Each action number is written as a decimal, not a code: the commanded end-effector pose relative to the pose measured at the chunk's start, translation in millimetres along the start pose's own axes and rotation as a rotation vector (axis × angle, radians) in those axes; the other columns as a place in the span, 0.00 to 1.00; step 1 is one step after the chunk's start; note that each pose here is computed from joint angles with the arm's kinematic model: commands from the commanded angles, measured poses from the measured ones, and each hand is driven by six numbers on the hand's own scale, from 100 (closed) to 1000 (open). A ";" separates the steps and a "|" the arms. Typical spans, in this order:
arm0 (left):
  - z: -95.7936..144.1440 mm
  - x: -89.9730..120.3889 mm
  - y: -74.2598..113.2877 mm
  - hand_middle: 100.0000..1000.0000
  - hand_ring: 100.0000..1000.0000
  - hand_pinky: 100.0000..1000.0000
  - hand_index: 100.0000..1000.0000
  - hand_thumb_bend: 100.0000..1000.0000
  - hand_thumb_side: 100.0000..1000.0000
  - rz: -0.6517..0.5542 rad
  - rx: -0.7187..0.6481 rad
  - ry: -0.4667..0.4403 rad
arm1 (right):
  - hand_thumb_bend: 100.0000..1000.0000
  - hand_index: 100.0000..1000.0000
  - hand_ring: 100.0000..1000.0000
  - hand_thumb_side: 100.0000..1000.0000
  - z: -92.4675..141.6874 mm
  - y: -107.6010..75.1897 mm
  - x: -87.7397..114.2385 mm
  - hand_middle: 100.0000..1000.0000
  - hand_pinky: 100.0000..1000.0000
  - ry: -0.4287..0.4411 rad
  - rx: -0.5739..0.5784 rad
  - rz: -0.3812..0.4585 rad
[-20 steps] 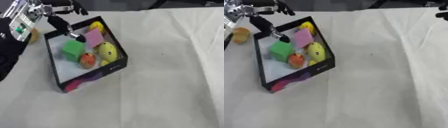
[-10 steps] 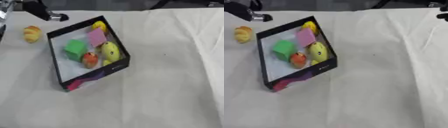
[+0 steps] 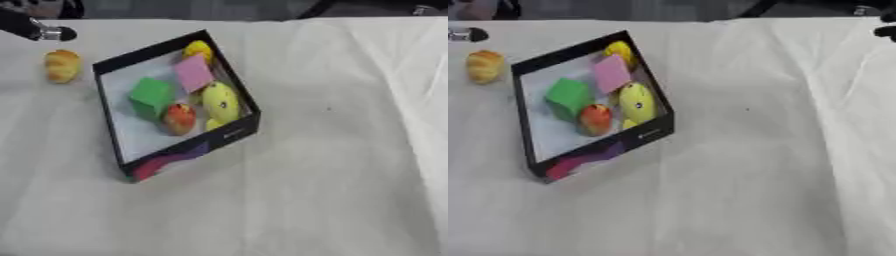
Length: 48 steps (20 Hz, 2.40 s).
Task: Pick up objects on the table and place them in the box.
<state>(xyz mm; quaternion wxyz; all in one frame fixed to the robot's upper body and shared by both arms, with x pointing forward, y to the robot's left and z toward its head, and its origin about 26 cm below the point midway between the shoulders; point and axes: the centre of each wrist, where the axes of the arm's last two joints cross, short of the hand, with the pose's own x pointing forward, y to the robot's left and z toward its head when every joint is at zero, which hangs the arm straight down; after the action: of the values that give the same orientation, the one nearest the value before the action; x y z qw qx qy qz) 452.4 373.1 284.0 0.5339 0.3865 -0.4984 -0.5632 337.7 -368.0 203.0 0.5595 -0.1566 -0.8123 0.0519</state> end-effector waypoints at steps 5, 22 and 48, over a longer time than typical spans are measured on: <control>1.3 -15.0 1.6 0.79 0.88 0.86 0.86 0.63 0.66 0.044 0.022 0.145 | 0.00 0.79 0.68 0.56 -4.9 -5.9 12.7 0.64 0.92 -0.038 -0.007 0.008; -9.5 -44.4 -27.6 0.75 0.85 0.83 0.81 0.45 0.42 0.098 0.082 0.544 | 0.00 0.79 0.68 0.58 -6.8 -4.7 14.6 0.64 0.92 -0.043 -0.001 0.007; -14.3 -22.0 -14.4 0.62 0.74 0.77 0.58 0.00 0.00 0.088 0.186 0.504 | 0.00 0.80 0.68 0.58 -5.5 -6.7 11.4 0.64 0.92 -0.034 -0.003 0.007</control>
<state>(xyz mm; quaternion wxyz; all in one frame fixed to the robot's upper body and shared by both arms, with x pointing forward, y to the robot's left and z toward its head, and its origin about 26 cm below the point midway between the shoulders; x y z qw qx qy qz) 469.6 389.8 238.6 0.6500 0.5227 -0.3963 -0.3836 339.6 -366.2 207.1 0.5565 -0.1522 -0.8149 0.0549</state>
